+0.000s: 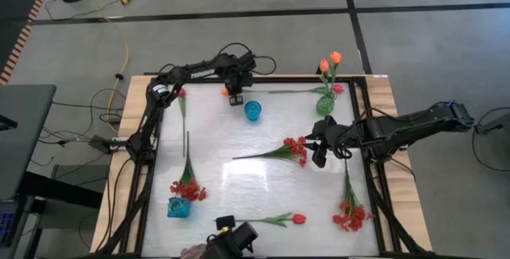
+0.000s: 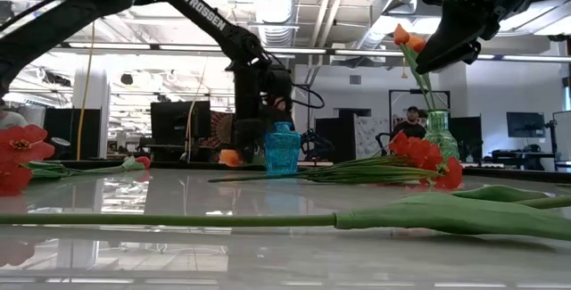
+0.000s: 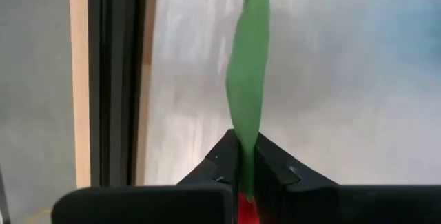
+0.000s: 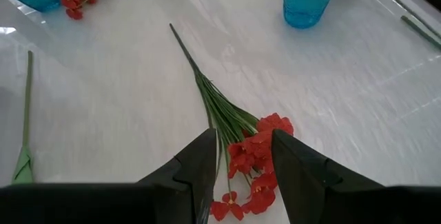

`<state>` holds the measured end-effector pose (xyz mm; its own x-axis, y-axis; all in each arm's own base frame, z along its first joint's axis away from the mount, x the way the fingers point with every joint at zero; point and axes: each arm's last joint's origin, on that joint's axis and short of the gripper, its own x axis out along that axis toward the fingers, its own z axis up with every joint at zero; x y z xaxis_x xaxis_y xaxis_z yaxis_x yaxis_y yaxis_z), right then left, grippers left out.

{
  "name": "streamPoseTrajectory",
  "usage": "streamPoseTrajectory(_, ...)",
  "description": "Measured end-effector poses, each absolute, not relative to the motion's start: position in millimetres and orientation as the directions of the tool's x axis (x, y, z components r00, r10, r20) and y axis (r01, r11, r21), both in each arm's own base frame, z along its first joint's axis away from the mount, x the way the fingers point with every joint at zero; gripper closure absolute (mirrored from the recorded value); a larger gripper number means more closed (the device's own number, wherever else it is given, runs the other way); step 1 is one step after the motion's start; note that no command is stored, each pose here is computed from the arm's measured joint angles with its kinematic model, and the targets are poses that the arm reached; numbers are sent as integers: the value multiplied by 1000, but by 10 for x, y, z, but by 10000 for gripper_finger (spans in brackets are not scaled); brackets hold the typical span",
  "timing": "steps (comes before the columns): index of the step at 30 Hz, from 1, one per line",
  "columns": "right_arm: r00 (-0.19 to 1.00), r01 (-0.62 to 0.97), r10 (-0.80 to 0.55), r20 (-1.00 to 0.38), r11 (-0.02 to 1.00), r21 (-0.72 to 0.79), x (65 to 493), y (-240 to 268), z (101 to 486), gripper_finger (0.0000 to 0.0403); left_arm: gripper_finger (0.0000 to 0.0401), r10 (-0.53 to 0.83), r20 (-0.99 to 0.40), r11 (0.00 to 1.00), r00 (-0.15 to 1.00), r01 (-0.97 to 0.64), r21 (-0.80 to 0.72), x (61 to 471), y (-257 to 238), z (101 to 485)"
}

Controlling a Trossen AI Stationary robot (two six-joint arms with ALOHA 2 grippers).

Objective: Sort flowers into vase by color
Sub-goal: Put the orange tulip into the green vase

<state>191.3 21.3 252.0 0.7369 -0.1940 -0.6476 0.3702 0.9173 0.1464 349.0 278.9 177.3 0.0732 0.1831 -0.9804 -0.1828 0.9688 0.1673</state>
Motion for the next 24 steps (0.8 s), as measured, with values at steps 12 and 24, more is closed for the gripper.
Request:
streamPoseTrajectory(12, 788, 348, -186, -586, 921, 176, 1965, 221, 2581, 236, 396, 8, -999, 974, -44, -224, 18, 3409, 2615, 2359)
streamPoseTrajectory(24, 836, 292, -179, -519, 946, 143, 2013, 226, 2739, 236, 397, 115, -992, 953, 56, -288, 94, 3252, 2416, 3016)
